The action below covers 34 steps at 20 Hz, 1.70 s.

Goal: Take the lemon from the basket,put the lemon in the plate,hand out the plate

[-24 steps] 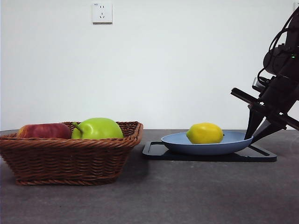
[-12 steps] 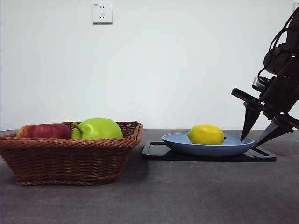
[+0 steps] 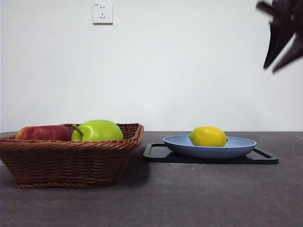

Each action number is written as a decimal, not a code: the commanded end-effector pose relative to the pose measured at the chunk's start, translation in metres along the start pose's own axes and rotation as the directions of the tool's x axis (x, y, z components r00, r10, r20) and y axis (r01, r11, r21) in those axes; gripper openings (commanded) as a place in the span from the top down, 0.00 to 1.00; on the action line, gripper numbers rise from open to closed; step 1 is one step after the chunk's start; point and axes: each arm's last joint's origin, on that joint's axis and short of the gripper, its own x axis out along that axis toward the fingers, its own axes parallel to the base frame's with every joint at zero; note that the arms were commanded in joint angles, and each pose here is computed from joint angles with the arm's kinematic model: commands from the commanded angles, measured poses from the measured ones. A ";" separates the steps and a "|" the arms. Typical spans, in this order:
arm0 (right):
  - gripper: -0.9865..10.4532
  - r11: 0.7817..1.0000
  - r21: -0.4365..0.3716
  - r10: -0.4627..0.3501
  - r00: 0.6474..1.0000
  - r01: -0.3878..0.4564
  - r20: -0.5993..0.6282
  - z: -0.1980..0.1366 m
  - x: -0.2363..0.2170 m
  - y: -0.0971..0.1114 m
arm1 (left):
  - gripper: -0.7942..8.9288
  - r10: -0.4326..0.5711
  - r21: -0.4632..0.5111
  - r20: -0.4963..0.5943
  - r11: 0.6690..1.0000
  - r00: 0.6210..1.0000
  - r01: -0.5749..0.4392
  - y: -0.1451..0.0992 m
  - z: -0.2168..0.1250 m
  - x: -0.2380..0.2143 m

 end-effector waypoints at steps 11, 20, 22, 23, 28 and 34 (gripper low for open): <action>0.91 0.926 -0.307 -0.028 0.853 0.218 0.521 -0.089 -0.080 0.077 | 0.91 0.203 -0.174 0.025 0.965 0.979 -0.195 0.059 -0.045 0.014; 0.91 0.931 -0.223 -0.019 0.650 0.289 0.760 -0.171 -0.071 0.046 | 0.91 0.314 -0.306 0.332 0.928 0.889 -0.213 0.036 -0.130 -0.010; 0.91 0.940 -0.206 -0.022 0.653 0.271 0.757 -0.174 -0.070 0.044 | 0.91 0.321 -0.319 0.365 0.925 0.874 -0.207 0.032 -0.135 -0.018; 0.91 0.945 -0.196 -0.024 0.652 0.262 0.758 -0.174 -0.070 0.044 | 0.91 0.325 -0.320 0.374 0.924 0.869 -0.208 0.031 -0.136 -0.021; 0.91 0.946 -0.195 -0.023 0.652 0.260 0.758 -0.174 -0.070 0.044 | 0.91 0.326 -0.320 0.377 0.924 0.867 -0.208 0.032 -0.135 -0.020; 0.91 0.946 -0.194 -0.024 0.652 0.260 0.758 -0.174 -0.070 0.044 | 0.91 0.326 -0.320 0.376 0.924 0.868 -0.209 0.032 -0.135 -0.020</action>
